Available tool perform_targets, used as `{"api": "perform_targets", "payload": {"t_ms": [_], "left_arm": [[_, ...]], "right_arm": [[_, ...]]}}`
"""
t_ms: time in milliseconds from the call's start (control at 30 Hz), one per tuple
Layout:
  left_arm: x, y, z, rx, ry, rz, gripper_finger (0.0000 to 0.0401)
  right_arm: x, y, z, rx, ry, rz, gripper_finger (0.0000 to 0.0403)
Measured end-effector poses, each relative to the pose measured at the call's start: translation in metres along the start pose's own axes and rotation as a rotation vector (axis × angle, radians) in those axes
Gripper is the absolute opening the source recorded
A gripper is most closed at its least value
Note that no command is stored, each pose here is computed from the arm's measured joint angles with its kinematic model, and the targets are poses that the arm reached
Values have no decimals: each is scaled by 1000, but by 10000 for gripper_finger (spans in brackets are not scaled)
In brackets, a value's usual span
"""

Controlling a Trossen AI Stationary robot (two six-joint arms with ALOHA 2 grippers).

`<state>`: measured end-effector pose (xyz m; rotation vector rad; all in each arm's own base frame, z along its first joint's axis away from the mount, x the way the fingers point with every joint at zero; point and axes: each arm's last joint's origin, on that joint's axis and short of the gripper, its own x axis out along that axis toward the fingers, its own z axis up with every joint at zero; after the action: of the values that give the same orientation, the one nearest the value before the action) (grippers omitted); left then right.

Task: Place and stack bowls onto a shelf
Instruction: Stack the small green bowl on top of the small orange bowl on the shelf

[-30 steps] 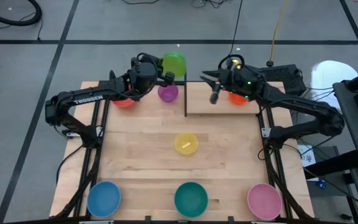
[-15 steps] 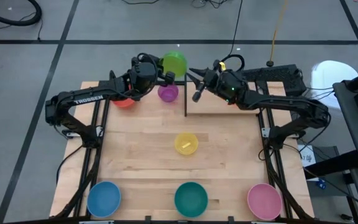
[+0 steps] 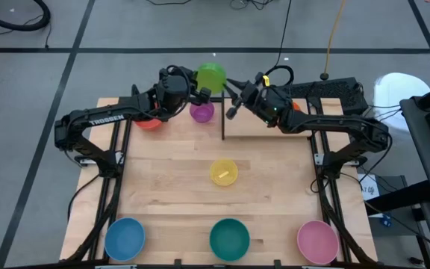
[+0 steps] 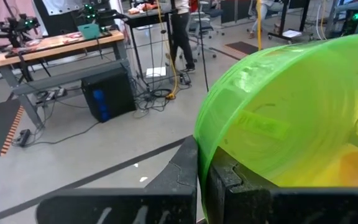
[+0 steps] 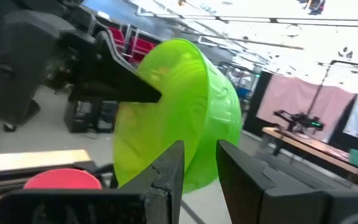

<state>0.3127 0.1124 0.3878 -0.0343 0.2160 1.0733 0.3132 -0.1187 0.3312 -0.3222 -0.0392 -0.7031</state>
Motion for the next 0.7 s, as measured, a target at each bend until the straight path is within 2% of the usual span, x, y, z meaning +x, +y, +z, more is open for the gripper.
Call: {"api": "perform_targets", "payload": {"t_ms": [333,567,700], "left_arm": [[-10,-11,-1,12,-6,-34,2],[-17,-17,-5,39,15,-69,2],[-18,-18,-5,43,18,-74,2]], "right_arm": [[2,-9,1,-10,-23,-45,86],[4,-14,-1,25,-19,-59,85],[4,-15,-1,21,-18,-62,51]]}}
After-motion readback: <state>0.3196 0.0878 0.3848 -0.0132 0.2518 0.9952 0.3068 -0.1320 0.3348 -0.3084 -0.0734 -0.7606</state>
